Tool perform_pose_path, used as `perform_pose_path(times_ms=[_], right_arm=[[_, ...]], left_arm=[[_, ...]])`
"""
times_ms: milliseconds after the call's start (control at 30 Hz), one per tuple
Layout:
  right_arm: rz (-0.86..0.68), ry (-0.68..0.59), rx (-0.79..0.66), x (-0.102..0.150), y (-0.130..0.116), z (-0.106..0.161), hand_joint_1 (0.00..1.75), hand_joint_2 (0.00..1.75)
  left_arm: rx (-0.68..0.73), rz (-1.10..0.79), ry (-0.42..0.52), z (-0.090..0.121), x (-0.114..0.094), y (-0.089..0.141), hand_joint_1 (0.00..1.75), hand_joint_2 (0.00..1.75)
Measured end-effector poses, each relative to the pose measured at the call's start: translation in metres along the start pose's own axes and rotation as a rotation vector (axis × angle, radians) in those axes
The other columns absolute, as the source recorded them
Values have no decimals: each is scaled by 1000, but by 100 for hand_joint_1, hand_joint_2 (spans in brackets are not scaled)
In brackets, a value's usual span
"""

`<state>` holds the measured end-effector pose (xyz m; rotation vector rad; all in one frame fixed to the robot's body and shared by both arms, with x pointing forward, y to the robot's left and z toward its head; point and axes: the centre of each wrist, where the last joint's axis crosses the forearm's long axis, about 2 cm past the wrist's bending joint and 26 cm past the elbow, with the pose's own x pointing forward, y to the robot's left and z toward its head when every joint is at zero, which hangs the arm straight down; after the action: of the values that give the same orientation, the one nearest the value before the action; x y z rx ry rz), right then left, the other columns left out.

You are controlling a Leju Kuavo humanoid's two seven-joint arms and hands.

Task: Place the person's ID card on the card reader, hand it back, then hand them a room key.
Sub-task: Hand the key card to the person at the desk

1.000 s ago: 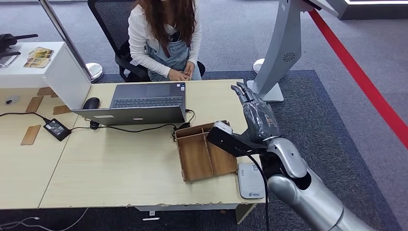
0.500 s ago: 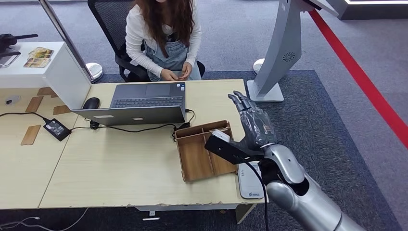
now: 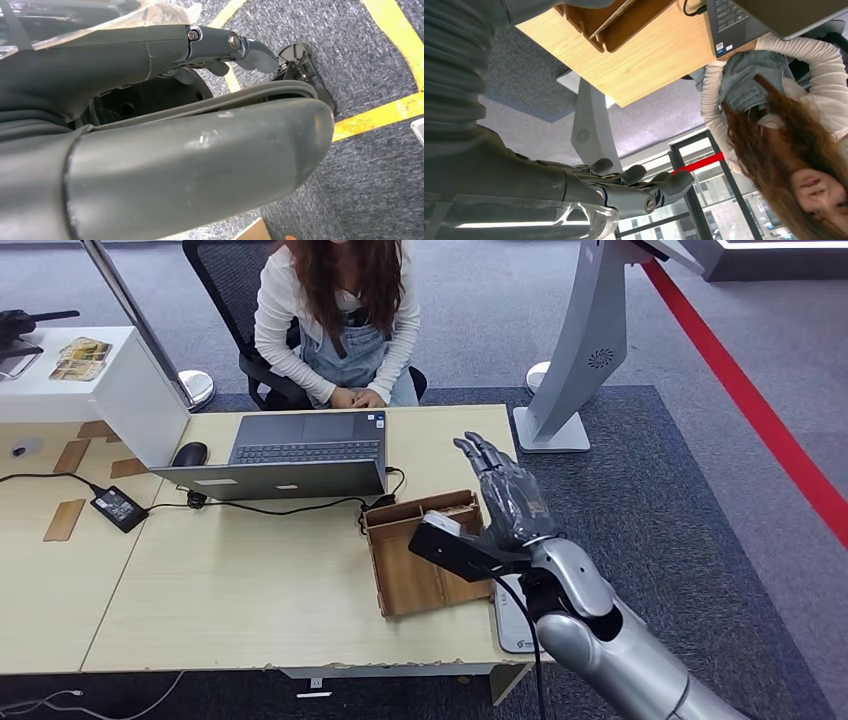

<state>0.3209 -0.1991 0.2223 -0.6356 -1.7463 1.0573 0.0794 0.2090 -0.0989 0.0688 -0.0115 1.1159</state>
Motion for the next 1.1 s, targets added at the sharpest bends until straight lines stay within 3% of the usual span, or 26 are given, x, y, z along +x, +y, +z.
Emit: perform_pose_path(times_ms=[1100], right_arm=[[56, 113, 61, -22, 42, -25, 0, 175]], left_arm=[[-8, -19, 5, -1, 4, 2, 0, 0]])
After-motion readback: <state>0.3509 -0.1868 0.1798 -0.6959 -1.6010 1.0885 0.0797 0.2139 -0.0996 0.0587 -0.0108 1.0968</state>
